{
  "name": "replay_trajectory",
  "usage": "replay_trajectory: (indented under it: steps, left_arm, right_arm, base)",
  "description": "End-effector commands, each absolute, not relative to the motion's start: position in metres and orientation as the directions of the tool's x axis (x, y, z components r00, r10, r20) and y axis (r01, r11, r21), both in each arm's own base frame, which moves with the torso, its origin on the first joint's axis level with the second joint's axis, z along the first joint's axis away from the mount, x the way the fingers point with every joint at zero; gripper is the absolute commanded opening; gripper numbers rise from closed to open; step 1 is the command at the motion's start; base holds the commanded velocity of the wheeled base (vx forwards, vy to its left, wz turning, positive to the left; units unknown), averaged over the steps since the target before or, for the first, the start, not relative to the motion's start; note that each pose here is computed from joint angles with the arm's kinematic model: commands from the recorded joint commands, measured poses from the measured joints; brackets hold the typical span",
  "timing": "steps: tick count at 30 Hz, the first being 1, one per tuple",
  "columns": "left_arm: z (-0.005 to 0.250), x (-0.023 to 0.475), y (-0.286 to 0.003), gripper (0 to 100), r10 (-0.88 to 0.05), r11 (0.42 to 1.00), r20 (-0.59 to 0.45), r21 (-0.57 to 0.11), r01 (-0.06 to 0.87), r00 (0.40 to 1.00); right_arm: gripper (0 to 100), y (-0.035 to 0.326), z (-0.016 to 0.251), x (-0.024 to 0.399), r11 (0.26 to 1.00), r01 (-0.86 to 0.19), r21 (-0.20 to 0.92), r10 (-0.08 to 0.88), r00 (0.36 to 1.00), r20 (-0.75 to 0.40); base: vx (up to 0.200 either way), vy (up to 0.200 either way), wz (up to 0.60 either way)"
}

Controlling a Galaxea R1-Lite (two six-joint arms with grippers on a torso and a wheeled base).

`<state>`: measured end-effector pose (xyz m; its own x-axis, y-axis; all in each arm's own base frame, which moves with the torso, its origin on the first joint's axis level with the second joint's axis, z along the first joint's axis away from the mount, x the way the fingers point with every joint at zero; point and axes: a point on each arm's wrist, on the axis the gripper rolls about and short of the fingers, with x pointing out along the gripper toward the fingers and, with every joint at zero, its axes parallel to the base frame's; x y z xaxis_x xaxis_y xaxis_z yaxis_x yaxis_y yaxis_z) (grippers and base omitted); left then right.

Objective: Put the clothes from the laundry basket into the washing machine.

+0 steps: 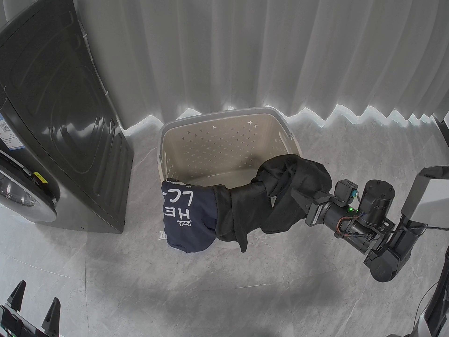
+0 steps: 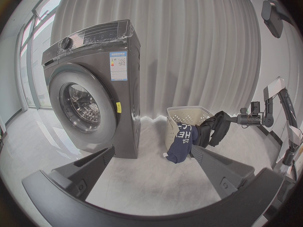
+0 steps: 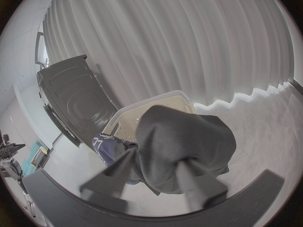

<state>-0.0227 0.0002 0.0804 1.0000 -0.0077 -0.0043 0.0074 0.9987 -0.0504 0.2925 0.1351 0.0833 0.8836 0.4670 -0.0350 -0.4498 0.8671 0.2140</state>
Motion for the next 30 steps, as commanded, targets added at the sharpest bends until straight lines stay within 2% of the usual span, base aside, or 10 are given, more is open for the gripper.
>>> replay_trajectory:
  steps: [1, 13, 22, 25, 28, 30]
  left_arm:
    - [0.075, -0.023, 0.000, 100, -0.008, 0.999, -0.003, -0.051, 0.008, 1.000]
    - [0.076, -0.023, 0.000, 100, -0.008, 0.999, -0.002, -0.052, 0.008, 1.000]
    - [0.075, -0.023, 0.000, 100, -0.008, 0.999, -0.003, -0.052, 0.007, 1.000]
    - [0.075, -0.023, 0.000, 100, -0.008, 0.999, -0.003, -0.052, 0.007, 1.000]
    - [0.076, -0.023, 0.000, 100, -0.006, 0.999, -0.002, -0.052, 0.006, 1.000]
    - [0.075, -0.023, 0.000, 100, -0.008, 0.999, -0.003, -0.051, 0.008, 1.000]
  right_arm:
    - [100, 0.135, 0.076, 0.295, 0.871, -0.442, 0.214, 0.463, 0.885, -0.055]
    - [100, 0.127, 0.054, 0.304, 0.895, -0.396, 0.207, 0.425, 0.897, -0.119]
    - [100, 0.122, 0.048, 0.318, 0.910, -0.369, 0.188, 0.393, 0.912, -0.115]
    - [100, 0.117, 0.037, 0.324, 0.921, -0.346, 0.182, 0.372, 0.917, -0.141]
    - [100, 0.116, 0.047, 0.311, 0.917, -0.359, 0.175, 0.384, 0.913, -0.138]
    - [100, 0.113, 0.074, 0.280, 0.905, -0.391, 0.170, 0.411, 0.905, -0.109]
  base:
    - [0.000, 0.000, 0.00]
    - [0.000, 0.000, 0.00]
    - [0.000, 0.000, 0.00]
    - [0.000, 0.000, 0.00]
    - [0.000, 0.000, 0.00]
    - [0.000, 0.000, 0.00]
